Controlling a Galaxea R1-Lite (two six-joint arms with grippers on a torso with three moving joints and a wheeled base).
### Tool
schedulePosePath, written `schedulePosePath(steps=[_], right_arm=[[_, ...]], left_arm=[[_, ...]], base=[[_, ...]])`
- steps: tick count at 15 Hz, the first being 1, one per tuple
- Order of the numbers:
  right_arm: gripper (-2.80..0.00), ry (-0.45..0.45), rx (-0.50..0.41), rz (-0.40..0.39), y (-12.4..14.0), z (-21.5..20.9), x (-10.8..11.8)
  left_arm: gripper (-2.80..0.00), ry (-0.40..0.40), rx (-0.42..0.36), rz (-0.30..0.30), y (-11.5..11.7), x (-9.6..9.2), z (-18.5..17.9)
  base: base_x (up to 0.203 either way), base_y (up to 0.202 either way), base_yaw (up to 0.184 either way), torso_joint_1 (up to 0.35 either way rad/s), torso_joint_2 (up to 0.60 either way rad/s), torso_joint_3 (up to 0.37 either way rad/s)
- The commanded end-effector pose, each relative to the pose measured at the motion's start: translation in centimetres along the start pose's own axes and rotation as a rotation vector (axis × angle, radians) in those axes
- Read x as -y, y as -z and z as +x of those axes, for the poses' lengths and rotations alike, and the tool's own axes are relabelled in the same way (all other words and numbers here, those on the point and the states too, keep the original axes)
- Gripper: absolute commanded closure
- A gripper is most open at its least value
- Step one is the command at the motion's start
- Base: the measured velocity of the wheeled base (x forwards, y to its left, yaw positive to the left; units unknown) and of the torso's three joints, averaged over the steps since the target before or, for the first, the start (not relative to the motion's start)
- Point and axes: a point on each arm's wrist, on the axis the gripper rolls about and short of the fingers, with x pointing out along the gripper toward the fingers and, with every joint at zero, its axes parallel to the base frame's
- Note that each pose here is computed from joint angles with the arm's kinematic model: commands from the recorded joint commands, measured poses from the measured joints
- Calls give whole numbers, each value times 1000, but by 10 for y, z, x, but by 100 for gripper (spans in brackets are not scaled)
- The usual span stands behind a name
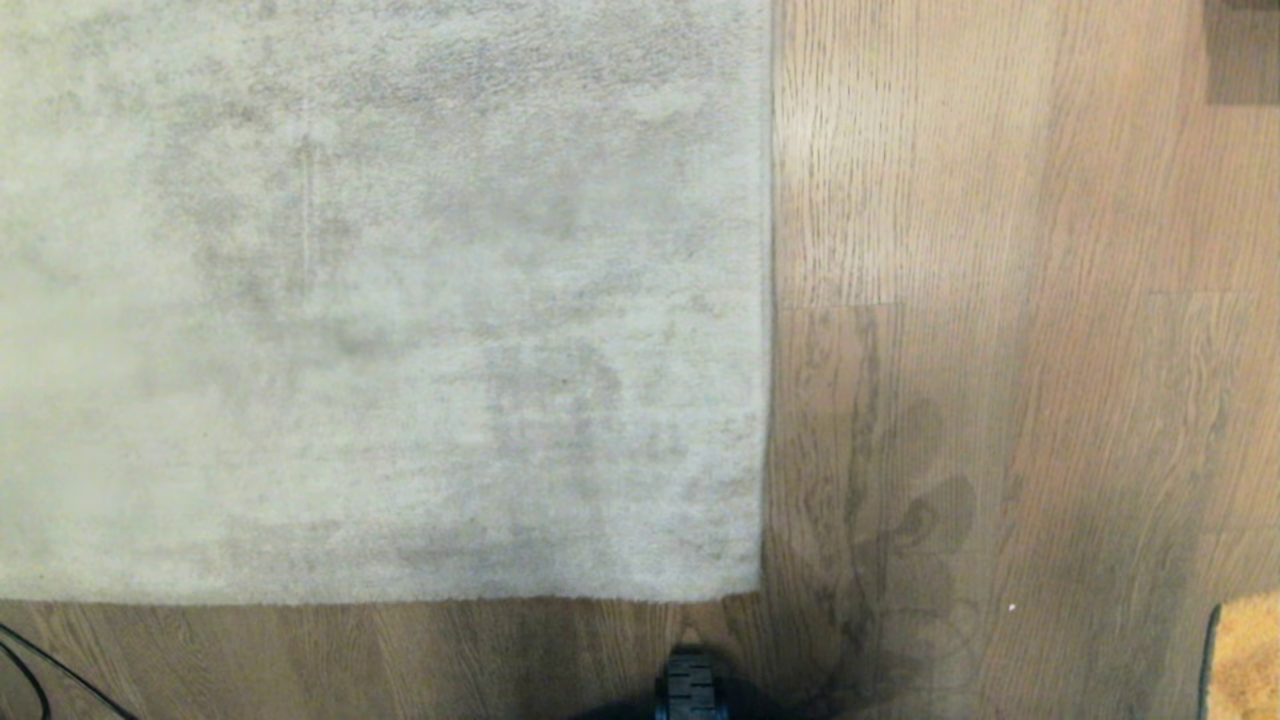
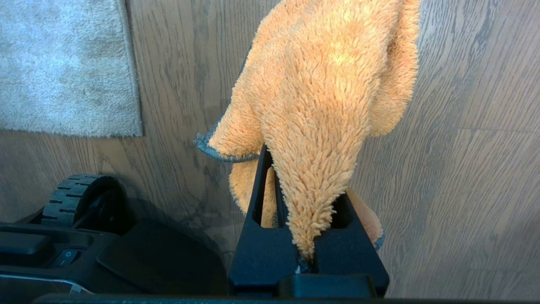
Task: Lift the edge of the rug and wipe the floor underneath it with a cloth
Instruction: Put down the rag
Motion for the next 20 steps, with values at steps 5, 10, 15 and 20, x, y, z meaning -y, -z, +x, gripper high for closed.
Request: schedulePosePath(steps=[5, 10, 15, 20], right_arm=[[0, 0, -1, 0, 0, 0, 0], [0, -1, -1, -1, 0, 0, 0], [0, 0, -1, 0, 0, 0, 0], [0, 0, -1, 0, 0, 0, 0]], left_arm=[[0, -61, 49, -23, 11, 2, -13], [0, -66, 47, -40, 12, 1, -13], [0, -72, 57, -43, 11, 1, -12], [0, -72, 57, -43, 11, 1, -12]], base=[[0, 0, 0, 0, 0, 0], [0, 0, 0, 0, 0, 0], [0, 0, 0, 0, 0, 0], [0, 0, 0, 0, 0, 0]])
